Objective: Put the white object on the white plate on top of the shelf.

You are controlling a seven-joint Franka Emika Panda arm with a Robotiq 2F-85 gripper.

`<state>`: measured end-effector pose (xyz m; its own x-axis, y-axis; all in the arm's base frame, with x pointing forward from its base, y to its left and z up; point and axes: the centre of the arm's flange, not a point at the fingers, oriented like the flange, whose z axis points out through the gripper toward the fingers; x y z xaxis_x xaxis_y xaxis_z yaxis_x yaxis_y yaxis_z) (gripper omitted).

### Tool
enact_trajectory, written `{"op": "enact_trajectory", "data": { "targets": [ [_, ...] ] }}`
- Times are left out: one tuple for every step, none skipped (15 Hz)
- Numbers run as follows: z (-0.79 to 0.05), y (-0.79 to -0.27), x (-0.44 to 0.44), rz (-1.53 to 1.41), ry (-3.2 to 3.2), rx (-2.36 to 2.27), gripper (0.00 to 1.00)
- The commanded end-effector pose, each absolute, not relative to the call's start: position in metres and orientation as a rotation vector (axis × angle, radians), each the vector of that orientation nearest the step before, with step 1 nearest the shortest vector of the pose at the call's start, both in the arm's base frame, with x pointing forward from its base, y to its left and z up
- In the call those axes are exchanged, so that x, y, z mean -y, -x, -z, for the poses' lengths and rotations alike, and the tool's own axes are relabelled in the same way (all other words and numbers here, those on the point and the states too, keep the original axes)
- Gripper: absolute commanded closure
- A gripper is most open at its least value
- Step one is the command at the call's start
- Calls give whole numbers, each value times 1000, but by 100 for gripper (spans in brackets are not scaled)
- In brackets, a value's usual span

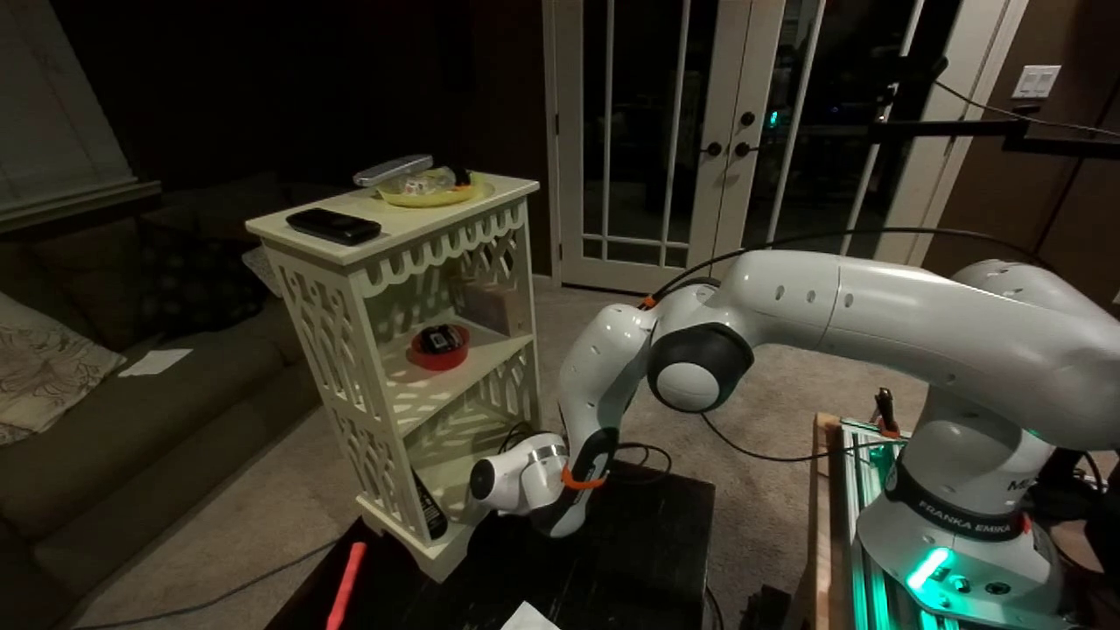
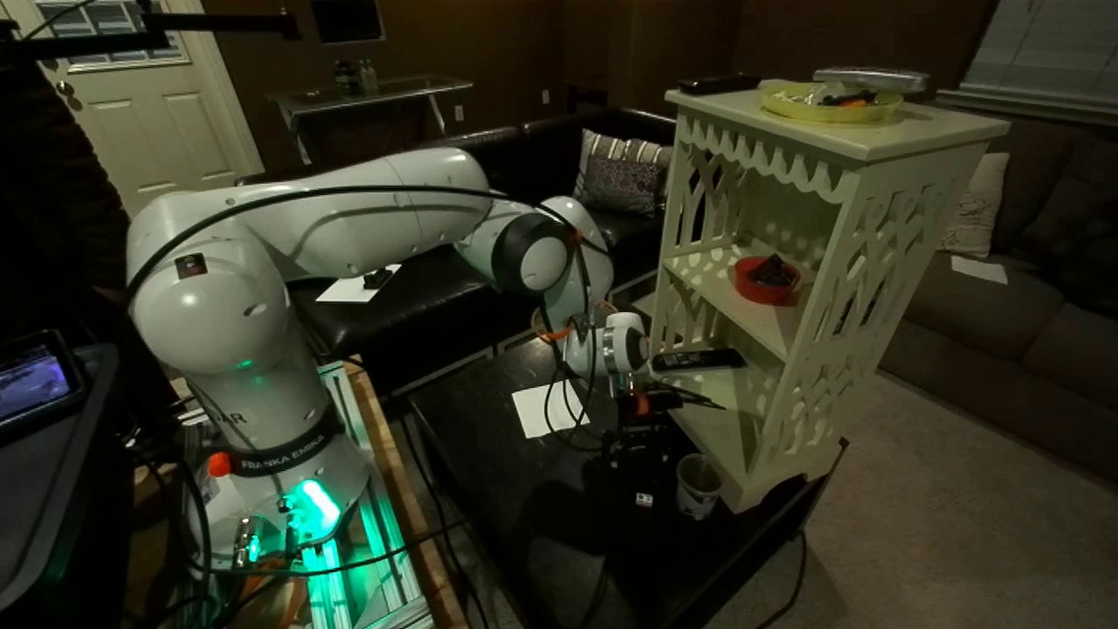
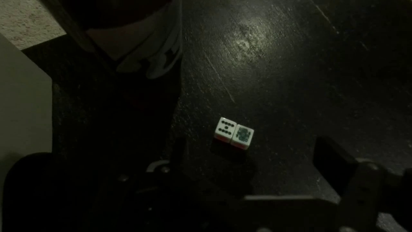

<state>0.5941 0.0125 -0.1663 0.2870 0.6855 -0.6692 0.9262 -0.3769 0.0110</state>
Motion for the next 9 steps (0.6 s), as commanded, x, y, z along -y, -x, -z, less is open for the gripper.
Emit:
{"op": "enact_trajectory", "data": {
  "targets": [
    [189, -599, -11, 783, -2268, -1348, 0],
    [190, -597, -9, 773, -2295, -1311, 0],
    [192, -597, -7, 760, -2317, -1266, 0],
    [193, -598, -7, 743, -2334, -1219, 0],
    [192, -596, -7, 771, -2320, -1190, 0],
    [170, -590, -5, 767, -2298, -1259, 0],
    [170, -590, -4, 767, -2298, -1252, 0],
    [170, -590, -4, 766, -2298, -1252, 0],
    [173, -593, -5, 765, -2295, -1238, 0]
  ]
}}
